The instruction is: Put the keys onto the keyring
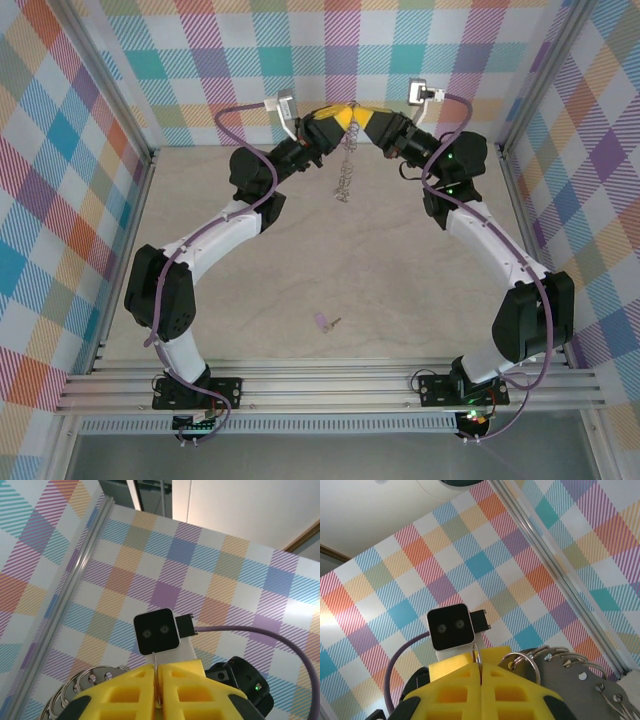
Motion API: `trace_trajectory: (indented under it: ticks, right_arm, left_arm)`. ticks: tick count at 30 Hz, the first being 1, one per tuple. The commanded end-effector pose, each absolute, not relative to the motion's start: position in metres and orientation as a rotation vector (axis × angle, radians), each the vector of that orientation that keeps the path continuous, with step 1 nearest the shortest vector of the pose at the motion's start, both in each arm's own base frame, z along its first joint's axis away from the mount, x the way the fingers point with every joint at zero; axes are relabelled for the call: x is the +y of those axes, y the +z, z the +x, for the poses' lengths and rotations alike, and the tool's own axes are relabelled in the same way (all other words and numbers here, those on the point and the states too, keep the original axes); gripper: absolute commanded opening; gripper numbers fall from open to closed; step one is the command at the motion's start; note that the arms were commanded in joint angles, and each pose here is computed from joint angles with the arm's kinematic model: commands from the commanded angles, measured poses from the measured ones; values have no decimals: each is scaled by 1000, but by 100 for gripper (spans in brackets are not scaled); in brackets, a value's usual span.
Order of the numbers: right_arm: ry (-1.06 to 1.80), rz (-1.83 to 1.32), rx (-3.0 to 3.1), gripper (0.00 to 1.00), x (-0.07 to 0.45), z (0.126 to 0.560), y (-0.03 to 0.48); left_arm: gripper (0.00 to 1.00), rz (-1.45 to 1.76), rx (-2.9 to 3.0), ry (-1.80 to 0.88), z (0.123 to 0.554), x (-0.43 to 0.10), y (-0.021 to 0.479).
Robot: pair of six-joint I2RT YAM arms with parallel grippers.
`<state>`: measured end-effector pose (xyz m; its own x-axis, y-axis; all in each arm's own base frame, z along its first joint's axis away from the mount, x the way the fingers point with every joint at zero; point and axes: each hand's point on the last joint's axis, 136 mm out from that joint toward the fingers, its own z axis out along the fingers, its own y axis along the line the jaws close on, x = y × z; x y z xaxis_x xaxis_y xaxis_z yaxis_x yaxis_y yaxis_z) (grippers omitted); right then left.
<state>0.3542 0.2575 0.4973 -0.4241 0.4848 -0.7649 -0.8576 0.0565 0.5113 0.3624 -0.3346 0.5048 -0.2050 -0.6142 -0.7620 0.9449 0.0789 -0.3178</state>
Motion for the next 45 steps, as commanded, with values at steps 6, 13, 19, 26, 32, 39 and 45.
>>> trace_trajectory:
  ticks: [6, 13, 19, 26, 32, 39, 45]
  right_arm:
    - [1573, -604, 1279, 0, 271, 329, 500]
    - [1547, -621, 1325, 0, 272, 332, 491]
    - [1526, -640, 1367, 0, 271, 334, 483]
    - [1514, -664, 1413, 0, 268, 337, 474]
    - [1514, -687, 1426, 0, 266, 337, 472]
    - [1504, -695, 1441, 0, 265, 337, 467]
    - [1496, -687, 1452, 0, 263, 339, 464]
  left_arm:
    - [23, 523, 1026, -1489, 351, -337, 511]
    - [18, 577, 1096, -1492, 356, -336, 504]
    - [15, 650, 1175, -1506, 358, -334, 495]
    - [20, 799, 1266, -1495, 353, -333, 485]
    - [20, 915, 1325, -1467, 347, -330, 474]
    - [19, 1007, 1384, -1456, 342, -325, 462]
    - [18, 1059, 1418, -1461, 339, -322, 455]
